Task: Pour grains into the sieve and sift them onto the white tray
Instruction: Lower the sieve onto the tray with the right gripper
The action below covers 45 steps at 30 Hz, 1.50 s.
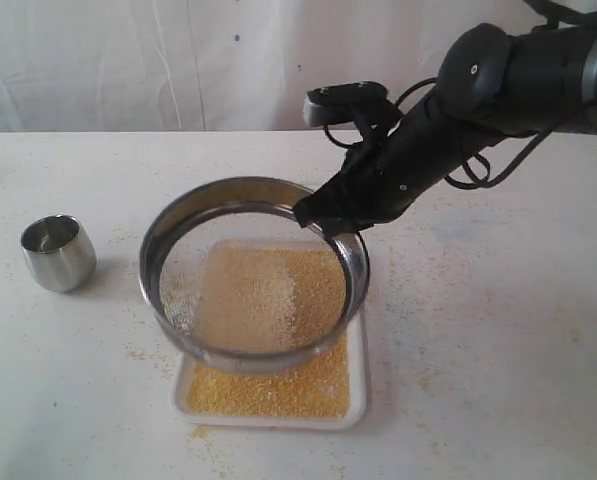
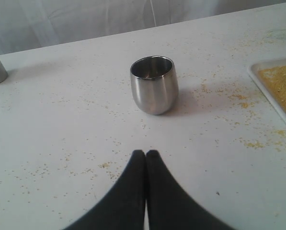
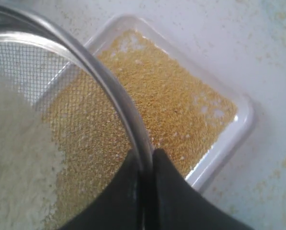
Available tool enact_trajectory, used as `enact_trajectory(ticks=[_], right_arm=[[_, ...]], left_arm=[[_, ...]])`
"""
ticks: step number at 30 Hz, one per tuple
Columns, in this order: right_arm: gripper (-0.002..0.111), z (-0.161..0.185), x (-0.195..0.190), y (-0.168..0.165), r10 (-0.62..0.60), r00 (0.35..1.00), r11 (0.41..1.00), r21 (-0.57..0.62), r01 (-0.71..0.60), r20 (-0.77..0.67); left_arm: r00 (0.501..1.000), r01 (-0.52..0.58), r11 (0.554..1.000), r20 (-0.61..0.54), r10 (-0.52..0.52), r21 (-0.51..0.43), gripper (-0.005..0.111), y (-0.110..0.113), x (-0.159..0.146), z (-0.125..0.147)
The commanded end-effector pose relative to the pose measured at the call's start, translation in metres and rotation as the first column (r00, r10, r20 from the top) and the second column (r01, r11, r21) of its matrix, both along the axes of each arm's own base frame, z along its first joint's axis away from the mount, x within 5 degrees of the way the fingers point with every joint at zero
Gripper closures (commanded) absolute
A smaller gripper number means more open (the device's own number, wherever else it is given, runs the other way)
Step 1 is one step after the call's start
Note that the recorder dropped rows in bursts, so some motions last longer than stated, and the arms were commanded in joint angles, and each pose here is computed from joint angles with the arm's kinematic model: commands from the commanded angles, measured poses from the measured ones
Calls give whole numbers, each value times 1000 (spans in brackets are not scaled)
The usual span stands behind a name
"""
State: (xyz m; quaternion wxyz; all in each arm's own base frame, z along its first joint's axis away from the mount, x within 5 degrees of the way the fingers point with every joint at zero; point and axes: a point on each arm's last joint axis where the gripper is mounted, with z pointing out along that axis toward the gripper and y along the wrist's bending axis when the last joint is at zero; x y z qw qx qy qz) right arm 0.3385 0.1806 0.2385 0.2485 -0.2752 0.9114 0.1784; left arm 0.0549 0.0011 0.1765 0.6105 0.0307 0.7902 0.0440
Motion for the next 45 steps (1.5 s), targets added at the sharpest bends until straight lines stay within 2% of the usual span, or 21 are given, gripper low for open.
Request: enact_trajectory(ticks=[1,2,3,6,9,10,13,15,17,18,20,22,23,25,27,28,30,32,34,37,45], right_arm=[[108,5,-6,0,298,951,953,-91,-291,80],[108,6,8,-11,18,996,1000,-22,-16,85],[108,6,13,-15,-286,957,948,127,291,-53],[108,5,0,-4,219,970,974,-81,-211,108],[108,5,11,-11,-275,960,949,146,281,-58],[108,6,8,-7,-259,962,950,156,270,-86],[108,5,-3,-4,303,946,949,-129,-288,116],[108,4,8,-13,64,990,995,-78,-55,126],[108,4,12,-13,-371,922,906,175,385,-108],[108,3,10,-8,-383,911,889,205,408,-154],[108,3,4,2,-39,999,996,82,37,30],[108,0,-3,-3,389,909,912,-197,-358,147],[108,-3,-3,-5,370,919,917,-211,-338,138],[108,-1,5,-5,61,989,997,-56,-54,132],[108,-2,8,-1,-305,948,932,176,317,-93],[108,-2,8,1,-343,928,906,210,368,-147],[108,-2,6,1,-119,993,988,101,117,9],[108,-3,1,-5,221,963,969,-144,-200,152],[108,-3,3,-8,155,978,980,-144,-134,143],[108,-1,9,-6,-235,972,968,87,234,-2],[108,-32,14,-4,-135,985,991,-18,134,-108]], left_arm=[[1000,-4,1000,2,4,-6,107,0,0,-1],[1000,-4,1000,2,4,-6,107,0,0,-1],[1000,-4,1000,2,4,-6,107,0,0,-1],[1000,-4,1000,2,4,-6,107,0,0,-1],[1000,-4,1000,2,4,-6,107,0,0,-1],[1000,-4,1000,2,4,-6,107,0,0,-1],[1000,-4,1000,2,4,-6,107,0,0,-1],[1000,-4,1000,2,4,-6,107,0,0,-1],[1000,-4,1000,2,4,-6,107,0,0,-1],[1000,-4,1000,2,4,-6,107,0,0,-1],[1000,-4,1000,2,4,-6,107,0,0,-1],[1000,-4,1000,2,4,-6,107,0,0,-1],[1000,-4,1000,2,4,-6,107,0,0,-1],[1000,-4,1000,2,4,-6,107,0,0,-1],[1000,-4,1000,2,4,-6,107,0,0,-1],[1000,-4,1000,2,4,-6,107,0,0,-1],[1000,-4,1000,2,4,-6,107,0,0,-1],[1000,-4,1000,2,4,-6,107,0,0,-1],[1000,-4,1000,2,4,-6,107,0,0,-1],[1000,-4,1000,2,4,-6,107,0,0,-1],[1000,-4,1000,2,4,-6,107,0,0,-1]])
